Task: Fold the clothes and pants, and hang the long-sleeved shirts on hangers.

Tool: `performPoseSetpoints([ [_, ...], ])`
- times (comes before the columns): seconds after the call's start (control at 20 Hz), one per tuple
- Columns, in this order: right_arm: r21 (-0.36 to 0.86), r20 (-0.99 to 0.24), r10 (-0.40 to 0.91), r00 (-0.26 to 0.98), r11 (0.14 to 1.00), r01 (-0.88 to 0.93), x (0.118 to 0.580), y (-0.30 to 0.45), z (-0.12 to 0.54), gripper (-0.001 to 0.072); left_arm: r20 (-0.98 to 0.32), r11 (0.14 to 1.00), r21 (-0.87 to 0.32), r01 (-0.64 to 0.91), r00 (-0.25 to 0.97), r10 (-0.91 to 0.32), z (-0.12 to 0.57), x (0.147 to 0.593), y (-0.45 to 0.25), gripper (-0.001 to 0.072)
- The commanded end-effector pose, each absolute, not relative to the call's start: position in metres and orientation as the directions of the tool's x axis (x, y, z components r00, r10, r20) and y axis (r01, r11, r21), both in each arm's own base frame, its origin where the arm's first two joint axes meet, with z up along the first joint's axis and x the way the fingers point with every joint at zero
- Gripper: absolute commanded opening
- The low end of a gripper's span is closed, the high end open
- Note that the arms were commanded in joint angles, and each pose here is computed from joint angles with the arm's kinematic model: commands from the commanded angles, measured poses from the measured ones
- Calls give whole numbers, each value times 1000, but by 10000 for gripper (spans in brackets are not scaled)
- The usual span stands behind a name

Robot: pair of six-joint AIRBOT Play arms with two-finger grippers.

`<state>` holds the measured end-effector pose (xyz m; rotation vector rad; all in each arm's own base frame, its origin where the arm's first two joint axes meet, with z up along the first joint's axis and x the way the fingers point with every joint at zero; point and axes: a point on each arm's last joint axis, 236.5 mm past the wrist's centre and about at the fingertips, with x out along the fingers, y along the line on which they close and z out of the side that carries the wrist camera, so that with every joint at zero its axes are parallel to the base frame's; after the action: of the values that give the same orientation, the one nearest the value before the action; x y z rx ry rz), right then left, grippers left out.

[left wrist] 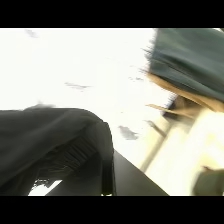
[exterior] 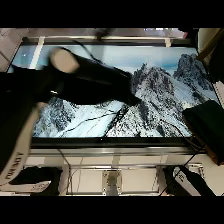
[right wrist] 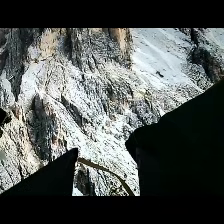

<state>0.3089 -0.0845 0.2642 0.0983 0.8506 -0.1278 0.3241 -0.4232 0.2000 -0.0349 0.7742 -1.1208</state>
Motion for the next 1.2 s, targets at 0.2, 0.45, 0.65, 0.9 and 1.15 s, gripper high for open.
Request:
performPoseSetpoints([
  [0.2, 41, -786, -73, 614, 985, 169, 334, -99, 241, 411, -354, 288, -739, 608, 13, -935, 87, 233, -617, 7],
  [0.45, 28, -817, -57, 573, 990, 139, 357, -110, 214, 412, -339, 332, -718, 612, 110, -934, 104, 308, -575, 707],
  [0.65, 30, -871, -33, 491, 992, 120, 349, -109, 175, 412, -449, 498, -612, 614, 249, -858, 127, 427, -424, 700],
  [0.9, 110, -973, 78, 218, 985, 137, 284, -83, 55, 414, -716, 759, -621, 193, 252, -651, 74, 482, -156, 573],
  [1.15, 137, -985, 113, 128, 971, 195, 228, -59, -17, 595, -743, 754, -649, -105, 301, -598, 55, 464, 13, 458],
])
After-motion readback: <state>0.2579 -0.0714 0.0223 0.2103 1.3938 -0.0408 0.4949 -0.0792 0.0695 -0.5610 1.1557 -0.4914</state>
